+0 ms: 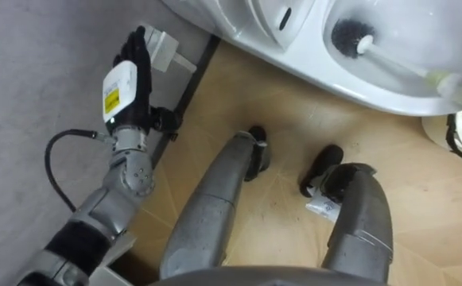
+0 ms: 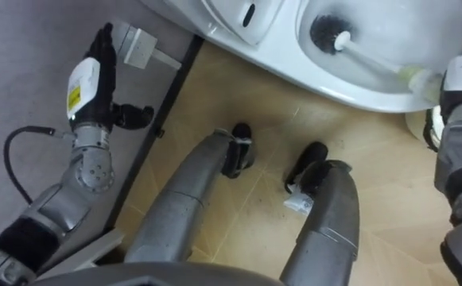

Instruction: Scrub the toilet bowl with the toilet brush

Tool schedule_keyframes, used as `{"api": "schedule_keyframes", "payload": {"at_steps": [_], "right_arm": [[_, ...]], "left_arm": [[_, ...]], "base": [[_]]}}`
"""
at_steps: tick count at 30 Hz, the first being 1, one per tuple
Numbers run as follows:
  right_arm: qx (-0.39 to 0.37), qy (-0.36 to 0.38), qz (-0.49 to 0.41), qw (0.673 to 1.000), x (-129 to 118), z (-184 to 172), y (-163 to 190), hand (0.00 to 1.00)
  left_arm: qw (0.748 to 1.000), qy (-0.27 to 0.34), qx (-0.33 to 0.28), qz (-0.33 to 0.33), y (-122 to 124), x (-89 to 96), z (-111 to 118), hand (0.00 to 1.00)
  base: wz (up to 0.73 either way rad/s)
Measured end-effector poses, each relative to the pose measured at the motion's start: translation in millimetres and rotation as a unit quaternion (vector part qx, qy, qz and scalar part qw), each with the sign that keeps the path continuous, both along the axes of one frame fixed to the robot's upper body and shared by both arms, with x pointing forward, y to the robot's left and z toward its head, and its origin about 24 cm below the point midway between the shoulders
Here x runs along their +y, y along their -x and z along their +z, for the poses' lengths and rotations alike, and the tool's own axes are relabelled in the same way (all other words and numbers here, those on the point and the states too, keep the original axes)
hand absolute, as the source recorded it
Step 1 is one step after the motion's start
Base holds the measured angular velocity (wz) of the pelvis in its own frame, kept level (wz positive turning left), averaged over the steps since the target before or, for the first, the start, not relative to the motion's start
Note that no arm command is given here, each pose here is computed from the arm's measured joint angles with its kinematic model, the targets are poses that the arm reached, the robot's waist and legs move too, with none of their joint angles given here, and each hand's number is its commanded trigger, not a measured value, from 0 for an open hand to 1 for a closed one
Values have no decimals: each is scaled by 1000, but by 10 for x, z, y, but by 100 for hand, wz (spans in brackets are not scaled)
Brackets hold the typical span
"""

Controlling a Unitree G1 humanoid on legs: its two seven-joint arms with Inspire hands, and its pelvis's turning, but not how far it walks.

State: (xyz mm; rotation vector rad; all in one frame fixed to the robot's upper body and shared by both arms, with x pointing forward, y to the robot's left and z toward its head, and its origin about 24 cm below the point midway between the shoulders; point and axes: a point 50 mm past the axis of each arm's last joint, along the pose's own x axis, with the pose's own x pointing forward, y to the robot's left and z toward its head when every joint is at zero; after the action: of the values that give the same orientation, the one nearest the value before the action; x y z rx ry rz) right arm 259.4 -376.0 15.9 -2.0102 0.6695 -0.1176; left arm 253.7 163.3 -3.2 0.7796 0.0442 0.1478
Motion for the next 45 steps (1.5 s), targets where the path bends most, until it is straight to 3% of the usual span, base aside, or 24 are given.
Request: {"api": "schedule_keyframes", "payload": {"at_steps": [9,14,17,21,25,32,45], "right_arm": [[-24,38,69,997,104,316,-334,100],[-21,47,90,995,170,308,-374,100],[-18,39,82,996,178,209,-321,100],[-12,34,46,998,61,117,-179,100],[-14,22,11,1000,14,85,-126,100],[-2,7,8,1000,146,12,-193,100],[2,-56,33,998,658,-108,-445,100]], "left_arm": [[999,-50,-18,5,-74,218,90,0],[997,-63,-32,-2,-116,201,140,0],[995,-66,-72,0,-190,193,260,0],[990,-46,-131,8,-324,90,458,0],[989,-30,-146,16,-344,26,493,0],[990,-52,-128,9,-319,3,392,0],[995,-77,-45,48,-337,12,4,0]], "base": [[-4],[2],[1],[3],[1],[2],[-5]]}}
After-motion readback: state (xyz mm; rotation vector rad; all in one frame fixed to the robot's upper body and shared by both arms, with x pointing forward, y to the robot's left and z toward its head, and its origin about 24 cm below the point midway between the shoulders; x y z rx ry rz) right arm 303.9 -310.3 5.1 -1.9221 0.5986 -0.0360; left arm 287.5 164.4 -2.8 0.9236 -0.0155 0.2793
